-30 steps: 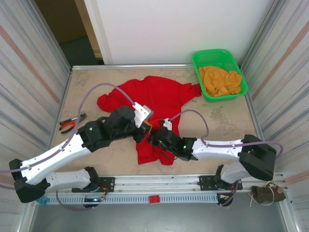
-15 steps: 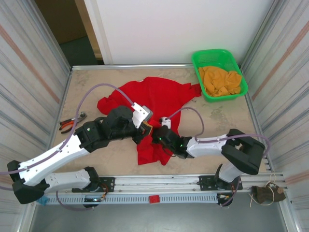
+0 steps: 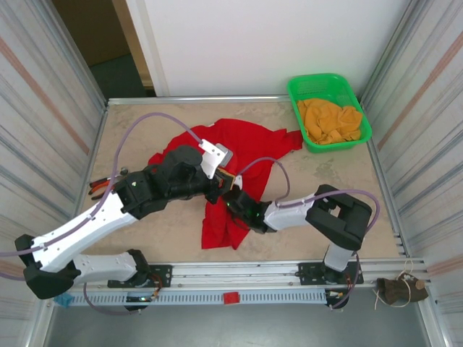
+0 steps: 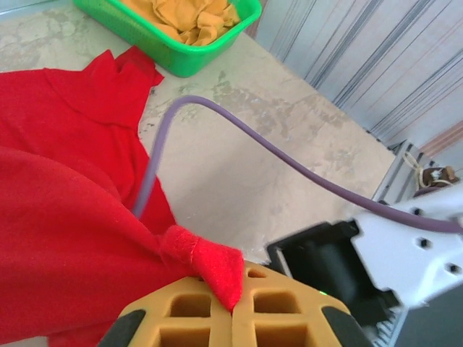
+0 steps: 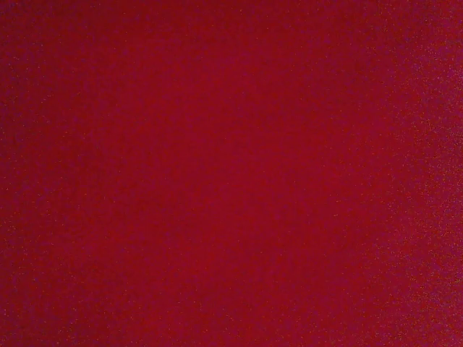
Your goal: Fold the inside-out t-shirt
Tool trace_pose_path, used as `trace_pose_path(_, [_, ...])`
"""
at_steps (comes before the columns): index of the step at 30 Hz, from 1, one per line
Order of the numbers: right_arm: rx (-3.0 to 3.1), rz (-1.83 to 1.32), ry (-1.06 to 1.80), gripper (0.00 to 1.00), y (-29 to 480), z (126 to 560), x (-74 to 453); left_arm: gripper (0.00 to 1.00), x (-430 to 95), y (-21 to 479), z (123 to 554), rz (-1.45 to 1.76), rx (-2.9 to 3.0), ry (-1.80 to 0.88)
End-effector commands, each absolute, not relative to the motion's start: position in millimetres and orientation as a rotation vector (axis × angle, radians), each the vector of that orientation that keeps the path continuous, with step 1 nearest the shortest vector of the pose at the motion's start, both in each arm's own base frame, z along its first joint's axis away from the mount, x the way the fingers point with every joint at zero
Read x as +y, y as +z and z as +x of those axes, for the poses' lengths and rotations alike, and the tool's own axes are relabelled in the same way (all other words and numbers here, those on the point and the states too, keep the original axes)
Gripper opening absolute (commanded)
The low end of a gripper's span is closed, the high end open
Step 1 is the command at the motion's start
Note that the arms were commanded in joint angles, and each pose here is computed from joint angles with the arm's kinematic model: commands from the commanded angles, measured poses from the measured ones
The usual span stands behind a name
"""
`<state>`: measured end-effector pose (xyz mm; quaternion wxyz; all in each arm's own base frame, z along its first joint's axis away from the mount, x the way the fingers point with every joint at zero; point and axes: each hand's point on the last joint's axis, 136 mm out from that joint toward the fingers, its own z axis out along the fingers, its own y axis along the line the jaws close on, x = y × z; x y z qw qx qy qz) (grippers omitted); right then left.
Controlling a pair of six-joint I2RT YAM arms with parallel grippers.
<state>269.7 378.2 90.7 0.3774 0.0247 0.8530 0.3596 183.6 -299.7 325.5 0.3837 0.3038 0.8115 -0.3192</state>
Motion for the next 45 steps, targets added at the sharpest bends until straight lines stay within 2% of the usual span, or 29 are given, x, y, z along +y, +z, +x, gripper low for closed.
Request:
trace_pose_path(1, [2.192, 0.145, 0.891, 0.12, 92.2, 296.9, 375.0, 0.00, -309.2, 368.8, 170.1, 0.780, 1.959, -0.945])
trace_pose_path(7, [2.286, 0.121, 0.836, 0.29, 80.6, 317.3, 389.3, 0.00, -314.4, 394.2, 163.0, 0.791, 1.898, -1.017])
trace_pose_path(8, [2.305, 0.142, 0.814, 0.29, 74.5, 320.1, 386.8, 0.00, -315.6, 398.4, 161.4, 0.798, 1.886, -1.032])
trace_pose_path(13, [2.298, 0.415, 0.786, 0.33, 54.8, 330.0, 327.6, 0.00, -310.0, 404.5, 160.7, 0.782, 1.875, -1.024])
trace_pose_path(17, [2.233, 0.479, 0.822, 0.40, 72.8, 328.8, 297.2, 0.00, -306.4, 398.4, 162.1, 0.765, 1.886, -1.008])
trace_pose_path(24, [2.191, 0.169, 1.018, 0.39, 134.8, 279.7, 382.8, 0.00, -316.7, 389.6, 166.3, 0.767, 1.910, -1.017])
trace_pose_path(27, [2.174, 0.130, 1.061, 0.36, 145.7, 275.3, 409.5, 0.00, -321.0, 393.5, 166.4, 0.770, 1.905, -1.034])
trace_pose_path(37, [2.204, 0.253, 0.923, 0.34, 106.6, 341.3, 400.1, 0.00, -327.0, 448.7, 152.8, 0.768, 1.780, -1.185])
trace_pose_path(45, [2.262, 0.244, 0.796, 0.45, 86.4, 372.7, 399.3, 0.00, -338.4, 482.5, 132.5, 0.799, 1.690, -1.311])
